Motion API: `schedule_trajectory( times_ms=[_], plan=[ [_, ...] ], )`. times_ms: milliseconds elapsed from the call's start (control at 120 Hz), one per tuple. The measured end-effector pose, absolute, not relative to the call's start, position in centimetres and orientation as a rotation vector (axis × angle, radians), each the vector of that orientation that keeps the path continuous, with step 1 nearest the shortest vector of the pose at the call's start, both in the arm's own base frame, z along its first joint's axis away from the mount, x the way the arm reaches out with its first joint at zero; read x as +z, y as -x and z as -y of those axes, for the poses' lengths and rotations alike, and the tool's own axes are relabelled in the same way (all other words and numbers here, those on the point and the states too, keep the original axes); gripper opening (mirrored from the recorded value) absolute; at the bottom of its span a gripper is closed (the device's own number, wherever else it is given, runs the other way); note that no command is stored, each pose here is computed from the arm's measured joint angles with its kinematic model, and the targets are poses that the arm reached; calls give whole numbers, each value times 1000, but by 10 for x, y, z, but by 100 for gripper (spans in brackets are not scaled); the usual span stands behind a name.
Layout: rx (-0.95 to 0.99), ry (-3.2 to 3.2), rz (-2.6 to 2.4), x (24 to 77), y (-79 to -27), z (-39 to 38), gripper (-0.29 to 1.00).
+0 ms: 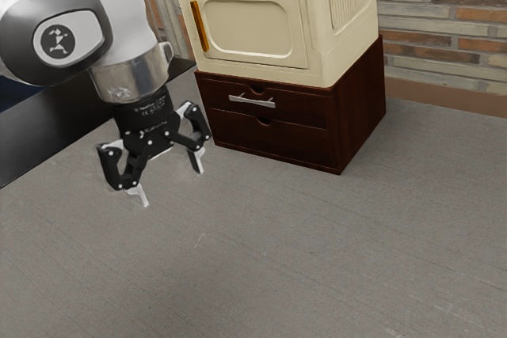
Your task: Pull the drawer handle with one arm to open the drawer
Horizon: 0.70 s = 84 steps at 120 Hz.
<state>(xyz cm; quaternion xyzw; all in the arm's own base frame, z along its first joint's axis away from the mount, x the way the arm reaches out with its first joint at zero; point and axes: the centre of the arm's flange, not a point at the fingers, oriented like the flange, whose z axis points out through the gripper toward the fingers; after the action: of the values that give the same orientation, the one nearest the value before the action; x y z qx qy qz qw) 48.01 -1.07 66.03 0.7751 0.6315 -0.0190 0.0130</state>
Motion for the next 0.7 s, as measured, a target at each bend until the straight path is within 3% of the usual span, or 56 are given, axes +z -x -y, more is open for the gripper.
schedule_trajectory(
  times_ms=[283,542,700],
  plan=[
    [33,-2274,-2028,640,-502,-27,70],
    [162,-2154,-2104,603,-586,-75,70],
    [276,-2106,-2075,607,-613,-84,70]
  ],
)
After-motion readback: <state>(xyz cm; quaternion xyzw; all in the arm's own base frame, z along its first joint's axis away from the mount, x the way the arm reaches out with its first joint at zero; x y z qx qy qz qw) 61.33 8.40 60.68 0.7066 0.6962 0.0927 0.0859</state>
